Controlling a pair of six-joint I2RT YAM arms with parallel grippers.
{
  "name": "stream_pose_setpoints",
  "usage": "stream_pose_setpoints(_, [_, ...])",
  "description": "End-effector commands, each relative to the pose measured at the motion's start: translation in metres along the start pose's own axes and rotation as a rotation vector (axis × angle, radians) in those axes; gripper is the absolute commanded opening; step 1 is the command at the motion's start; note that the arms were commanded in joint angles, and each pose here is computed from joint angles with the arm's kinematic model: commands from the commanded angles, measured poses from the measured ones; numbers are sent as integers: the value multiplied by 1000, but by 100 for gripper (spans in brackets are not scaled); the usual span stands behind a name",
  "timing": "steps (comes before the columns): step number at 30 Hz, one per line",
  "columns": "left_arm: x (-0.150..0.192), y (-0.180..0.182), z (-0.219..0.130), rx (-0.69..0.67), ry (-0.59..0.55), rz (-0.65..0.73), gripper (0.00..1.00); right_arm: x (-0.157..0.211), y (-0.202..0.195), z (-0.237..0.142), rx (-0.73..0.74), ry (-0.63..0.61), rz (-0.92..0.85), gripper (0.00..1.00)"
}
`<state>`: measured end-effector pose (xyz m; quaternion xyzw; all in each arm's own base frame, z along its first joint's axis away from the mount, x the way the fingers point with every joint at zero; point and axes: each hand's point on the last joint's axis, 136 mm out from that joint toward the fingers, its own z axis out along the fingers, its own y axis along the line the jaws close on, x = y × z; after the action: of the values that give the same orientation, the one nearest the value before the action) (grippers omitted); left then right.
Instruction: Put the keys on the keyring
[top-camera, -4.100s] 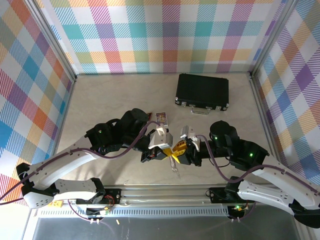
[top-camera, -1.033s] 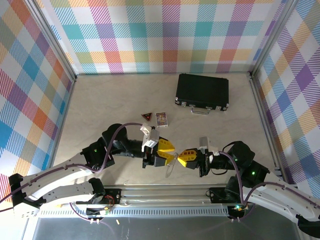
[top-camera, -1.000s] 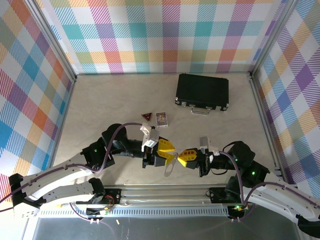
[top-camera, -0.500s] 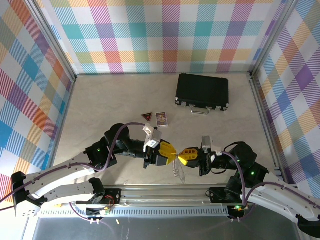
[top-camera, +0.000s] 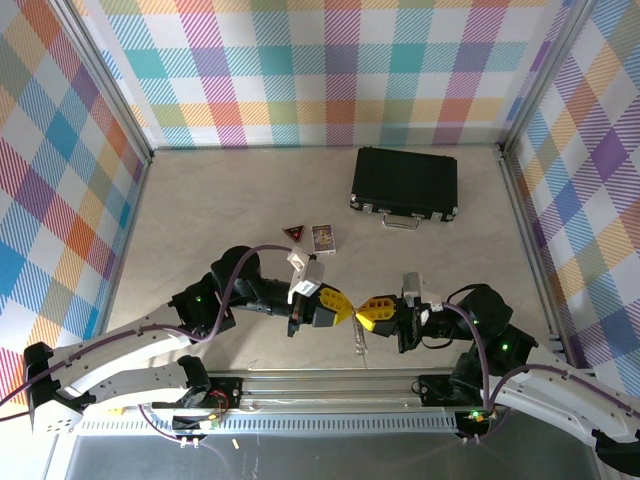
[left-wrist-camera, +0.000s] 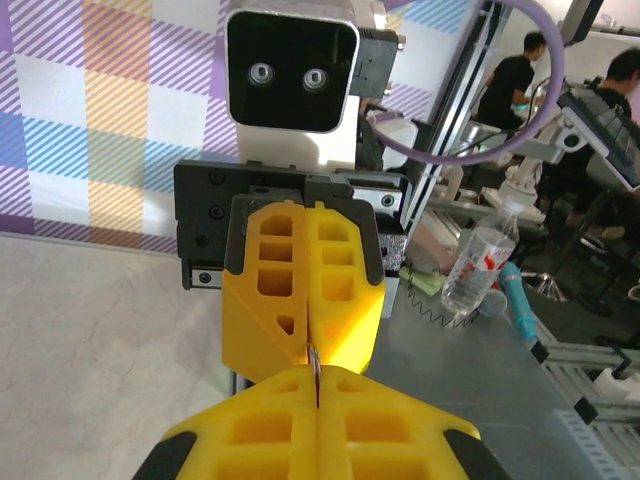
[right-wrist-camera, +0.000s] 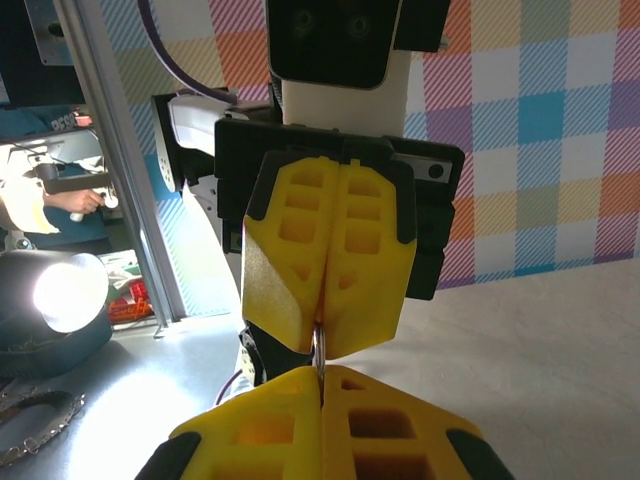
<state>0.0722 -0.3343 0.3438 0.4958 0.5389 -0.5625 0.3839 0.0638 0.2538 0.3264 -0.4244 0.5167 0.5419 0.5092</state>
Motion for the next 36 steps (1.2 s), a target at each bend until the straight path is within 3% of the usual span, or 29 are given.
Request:
stream_pose_setpoints(1, [2, 0, -2, -19, 79, 64, 0, -12, -4, -1, 40, -8, -2, 7])
stream_pose_setpoints(2, [6, 2, -5, -36, 121, 79, 0, -9, -5, -2, 49, 26, 4, 15])
stream_pose_setpoints(7, [21, 9, -10, -76, 302, 120, 0, 3, -8, -6, 85, 141, 13, 33])
stream_pose_setpoints(18, [23, 14, -1, -50, 366, 130, 0, 21, -7, -5, 70, 266, 36, 41])
stream_pose_setpoints(25, [23, 14, 0, -43, 365, 125, 0, 23, -11, -1, 78, 273, 48, 39])
stream_pose_setpoints(36, [23, 14, 4, -31, 345, 122, 0, 25, -8, 10, 35, 273, 70, 25])
